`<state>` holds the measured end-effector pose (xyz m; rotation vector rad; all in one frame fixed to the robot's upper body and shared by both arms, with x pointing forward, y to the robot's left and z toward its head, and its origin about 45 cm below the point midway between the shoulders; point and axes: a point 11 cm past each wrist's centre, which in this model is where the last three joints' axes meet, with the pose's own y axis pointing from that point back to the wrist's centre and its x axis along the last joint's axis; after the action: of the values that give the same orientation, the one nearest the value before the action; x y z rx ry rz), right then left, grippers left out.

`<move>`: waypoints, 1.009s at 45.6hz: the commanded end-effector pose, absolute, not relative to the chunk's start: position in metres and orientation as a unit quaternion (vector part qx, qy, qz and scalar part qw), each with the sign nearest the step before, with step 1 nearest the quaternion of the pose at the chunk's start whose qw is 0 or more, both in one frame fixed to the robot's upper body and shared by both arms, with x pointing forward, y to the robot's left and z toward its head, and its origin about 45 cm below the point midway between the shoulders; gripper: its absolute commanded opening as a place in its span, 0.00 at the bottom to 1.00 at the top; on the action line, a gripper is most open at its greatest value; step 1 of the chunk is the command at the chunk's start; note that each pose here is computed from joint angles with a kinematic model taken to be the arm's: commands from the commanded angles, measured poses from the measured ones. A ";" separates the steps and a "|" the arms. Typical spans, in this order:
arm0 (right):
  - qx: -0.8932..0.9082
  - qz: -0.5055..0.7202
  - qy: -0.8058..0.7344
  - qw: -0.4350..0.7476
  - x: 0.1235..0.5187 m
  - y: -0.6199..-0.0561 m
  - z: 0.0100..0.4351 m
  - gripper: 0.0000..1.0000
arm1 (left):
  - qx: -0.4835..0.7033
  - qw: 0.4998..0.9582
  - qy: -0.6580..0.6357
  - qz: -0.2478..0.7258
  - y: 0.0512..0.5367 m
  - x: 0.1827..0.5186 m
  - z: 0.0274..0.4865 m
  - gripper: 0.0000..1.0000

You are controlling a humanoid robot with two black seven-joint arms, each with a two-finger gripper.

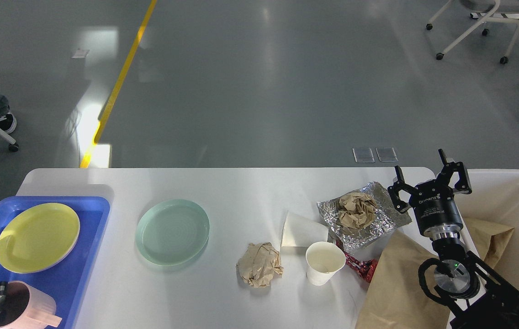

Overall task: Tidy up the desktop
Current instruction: 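Lower the pink mug onto the blue tray and open the left gripper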

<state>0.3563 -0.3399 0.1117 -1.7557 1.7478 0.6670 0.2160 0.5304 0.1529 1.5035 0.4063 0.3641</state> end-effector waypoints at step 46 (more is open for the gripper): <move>-0.656 0.249 0.653 0.284 0.356 -0.340 0.112 1.00 | 0.653 0.714 0.190 0.165 0.515 0.250 0.208 0.96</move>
<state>0.3563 -0.3399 0.1117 -1.7562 1.7477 0.6676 0.2370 0.5227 0.1835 1.4494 0.4318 0.3898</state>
